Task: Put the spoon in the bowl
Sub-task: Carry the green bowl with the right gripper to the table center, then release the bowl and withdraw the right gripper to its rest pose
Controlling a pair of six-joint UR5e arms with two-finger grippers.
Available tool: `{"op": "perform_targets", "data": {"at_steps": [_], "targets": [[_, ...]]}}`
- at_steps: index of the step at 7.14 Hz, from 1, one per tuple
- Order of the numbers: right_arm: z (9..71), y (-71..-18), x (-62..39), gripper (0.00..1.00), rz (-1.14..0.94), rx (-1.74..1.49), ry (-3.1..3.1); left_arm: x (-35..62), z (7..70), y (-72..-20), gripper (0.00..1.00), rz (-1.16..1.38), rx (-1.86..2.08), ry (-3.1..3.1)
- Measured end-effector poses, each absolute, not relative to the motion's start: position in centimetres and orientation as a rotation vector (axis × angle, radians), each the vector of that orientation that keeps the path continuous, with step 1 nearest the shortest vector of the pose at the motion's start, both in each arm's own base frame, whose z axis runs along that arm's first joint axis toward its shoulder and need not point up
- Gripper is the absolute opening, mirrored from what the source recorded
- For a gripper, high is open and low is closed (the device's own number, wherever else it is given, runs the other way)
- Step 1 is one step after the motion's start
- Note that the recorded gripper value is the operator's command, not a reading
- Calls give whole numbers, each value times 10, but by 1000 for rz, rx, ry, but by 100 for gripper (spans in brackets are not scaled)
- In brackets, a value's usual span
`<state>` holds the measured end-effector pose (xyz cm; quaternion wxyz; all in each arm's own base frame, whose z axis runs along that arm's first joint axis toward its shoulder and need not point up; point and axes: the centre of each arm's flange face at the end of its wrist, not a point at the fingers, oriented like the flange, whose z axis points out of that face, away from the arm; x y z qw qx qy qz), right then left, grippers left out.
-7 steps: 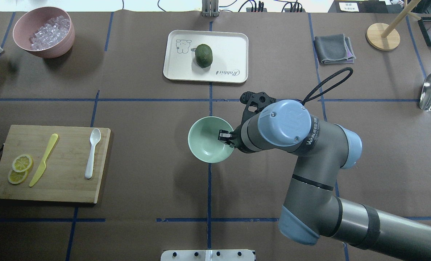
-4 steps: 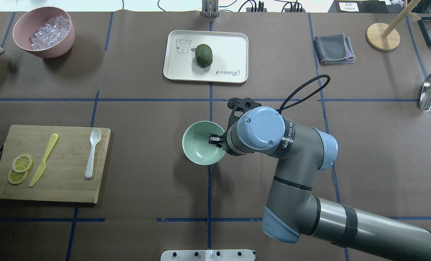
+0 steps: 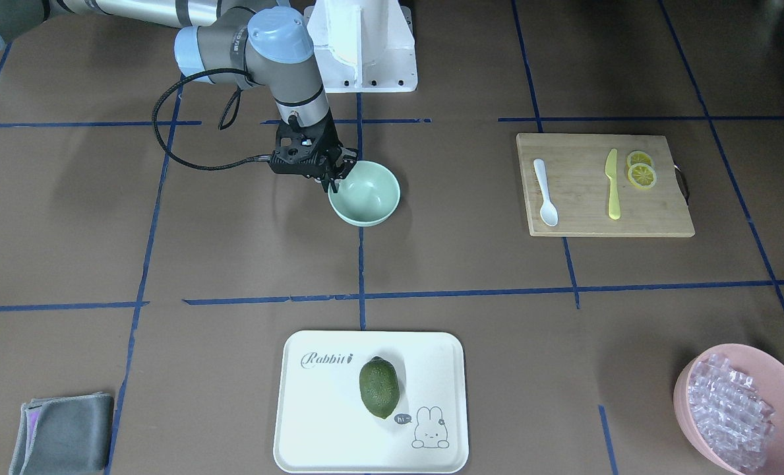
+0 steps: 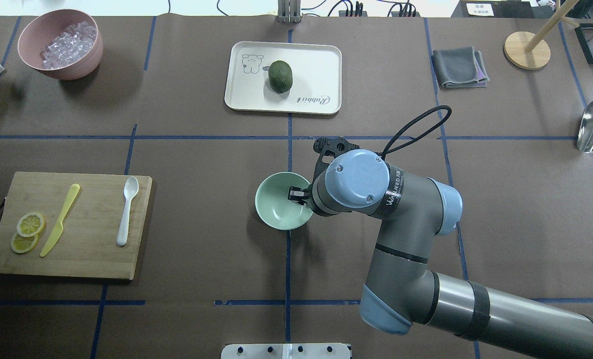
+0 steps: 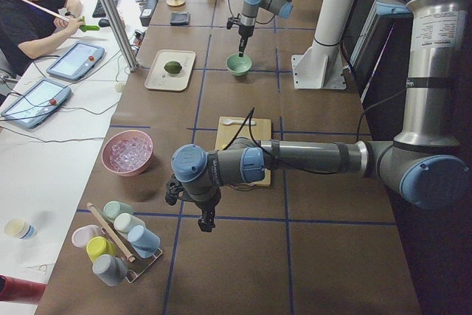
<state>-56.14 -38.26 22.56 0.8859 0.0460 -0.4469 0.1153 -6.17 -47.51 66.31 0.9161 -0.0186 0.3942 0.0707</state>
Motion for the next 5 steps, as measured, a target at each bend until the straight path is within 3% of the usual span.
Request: {"op": "perform_targets", "data": {"at_steps": [3,5], "targets": [[214,-391,-546,100,252,102,-948,-62,647,-479,100,138,-15,808],[208,-413,-507,100,289,77,-909,-50,577,-484,100,58,42,799]]}}
